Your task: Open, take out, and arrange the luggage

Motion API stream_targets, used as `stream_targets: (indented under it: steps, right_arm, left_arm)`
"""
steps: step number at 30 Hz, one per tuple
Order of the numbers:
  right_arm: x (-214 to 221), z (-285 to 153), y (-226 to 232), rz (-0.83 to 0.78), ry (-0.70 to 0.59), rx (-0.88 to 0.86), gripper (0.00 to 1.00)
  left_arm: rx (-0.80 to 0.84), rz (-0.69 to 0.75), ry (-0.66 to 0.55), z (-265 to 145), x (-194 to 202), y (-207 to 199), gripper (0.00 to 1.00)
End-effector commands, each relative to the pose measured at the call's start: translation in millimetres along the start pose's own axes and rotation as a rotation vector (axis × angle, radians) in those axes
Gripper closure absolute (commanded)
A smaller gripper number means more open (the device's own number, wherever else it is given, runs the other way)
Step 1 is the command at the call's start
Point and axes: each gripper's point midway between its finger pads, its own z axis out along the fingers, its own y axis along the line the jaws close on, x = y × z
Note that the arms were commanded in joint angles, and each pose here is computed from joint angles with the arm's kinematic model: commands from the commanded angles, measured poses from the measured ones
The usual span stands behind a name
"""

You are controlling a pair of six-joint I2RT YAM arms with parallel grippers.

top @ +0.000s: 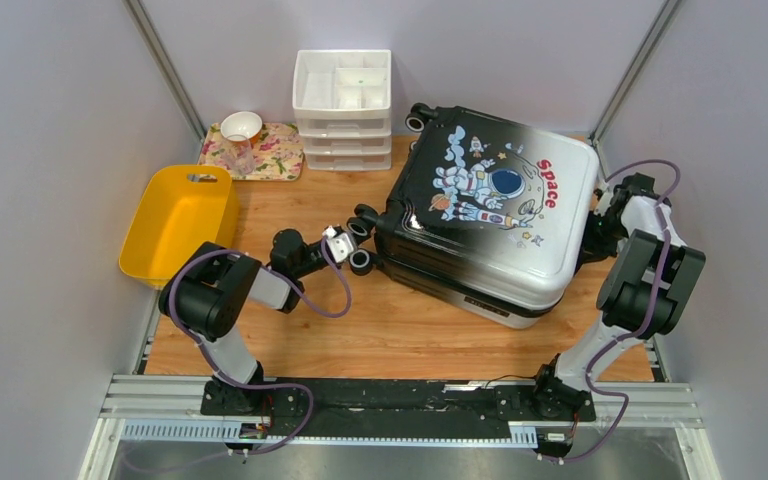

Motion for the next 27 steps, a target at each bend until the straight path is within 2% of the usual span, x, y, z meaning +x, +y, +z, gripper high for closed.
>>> stream_targets:
  steps: [1, 8, 13, 22, 27]
  right_arm:
    - [-60.4, 13.2, -103.5, -0.195, -0.170, 0.413, 1.00]
    - [-68.8, 24.1, -97.4, -0.322, -0.177, 0.428, 1.00]
    - [-70.3, 26.4, -92.6, -0.428, -0.188, 0.433, 1.00]
    - [-82.3, 25.1, -76.4, -0.529, -0.218, 0.416, 1.00]
    - [-84.3, 25.4, -70.7, -0.574, -0.225, 0.410, 1.00]
  left_arm:
    - [-0.030, 0.261, -0.218, -1.9, -61.8, 14.7, 1.00]
    - [0.035, 0.310, -0.267, 11.3, -63.5, 0.0, 1.00]
    - [0.114, 0.502, -0.352, 15.1, -66.3, -12.9, 1.00]
    - [0.006, 0.561, -0.367, 62.9, -57.1, 42.8, 1.00]
    - [-0.058, 0.616, -0.359, 87.3, -45.7, 59.9, 1.00]
